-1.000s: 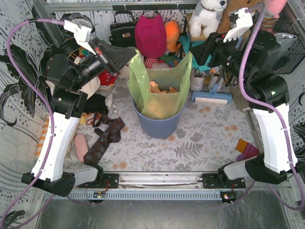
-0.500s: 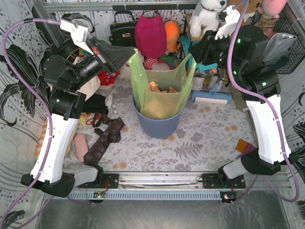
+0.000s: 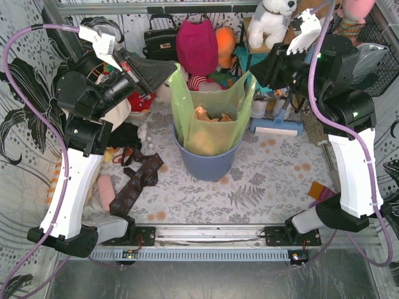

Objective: Tie the trash bag

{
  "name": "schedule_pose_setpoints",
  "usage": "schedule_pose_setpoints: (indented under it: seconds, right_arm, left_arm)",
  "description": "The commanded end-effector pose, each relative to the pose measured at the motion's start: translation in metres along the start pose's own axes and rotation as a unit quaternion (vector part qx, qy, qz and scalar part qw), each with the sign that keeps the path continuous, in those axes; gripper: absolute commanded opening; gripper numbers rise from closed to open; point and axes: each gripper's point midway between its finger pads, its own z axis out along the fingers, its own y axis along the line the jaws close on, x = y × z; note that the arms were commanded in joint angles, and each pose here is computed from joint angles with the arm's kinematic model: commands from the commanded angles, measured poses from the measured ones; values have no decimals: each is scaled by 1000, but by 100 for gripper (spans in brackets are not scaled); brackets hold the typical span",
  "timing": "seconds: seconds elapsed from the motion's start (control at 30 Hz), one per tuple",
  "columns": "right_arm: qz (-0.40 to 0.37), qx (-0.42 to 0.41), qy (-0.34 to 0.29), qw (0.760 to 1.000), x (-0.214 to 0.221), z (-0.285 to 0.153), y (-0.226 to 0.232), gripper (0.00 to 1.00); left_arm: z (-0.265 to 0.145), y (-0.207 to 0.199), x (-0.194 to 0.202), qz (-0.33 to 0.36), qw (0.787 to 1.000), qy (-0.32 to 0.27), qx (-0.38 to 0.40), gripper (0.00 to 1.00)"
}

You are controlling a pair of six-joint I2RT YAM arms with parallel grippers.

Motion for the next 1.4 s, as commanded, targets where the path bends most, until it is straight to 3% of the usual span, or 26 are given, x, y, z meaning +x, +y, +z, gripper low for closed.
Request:
schedule_pose_setpoints:
  seconds: [0.0,0.1,0.43,0.73,1.03,1.37]
  right_arm:
    - [5,-12,-10,1000,-7,-10,6,28]
    - [5,-12,-22,1000,-12,-10,7,1]
    - [-14,-48,-154,987,-92,-29,29,0]
    - [6,-34,-114,993,-43,-20,15,0]
    - [-9,-69,-176,982,-100,-32,37,0]
    - [12,-56,-140,989,-56,-19,24,0]
  left_arm:
    - [-4,-12,-18,21,999,-27,14,0]
    - [-4,-12,-18,21,999,-27,13,0]
    - [-8,-12,-47,44,996,-78,-20,0]
    - [-17,-20,-28,34,996,-79,15,0]
    - [-6,-39,-60,57,990,-112,63,0]
    - [-16,-16,-33,37,993,-106,24,0]
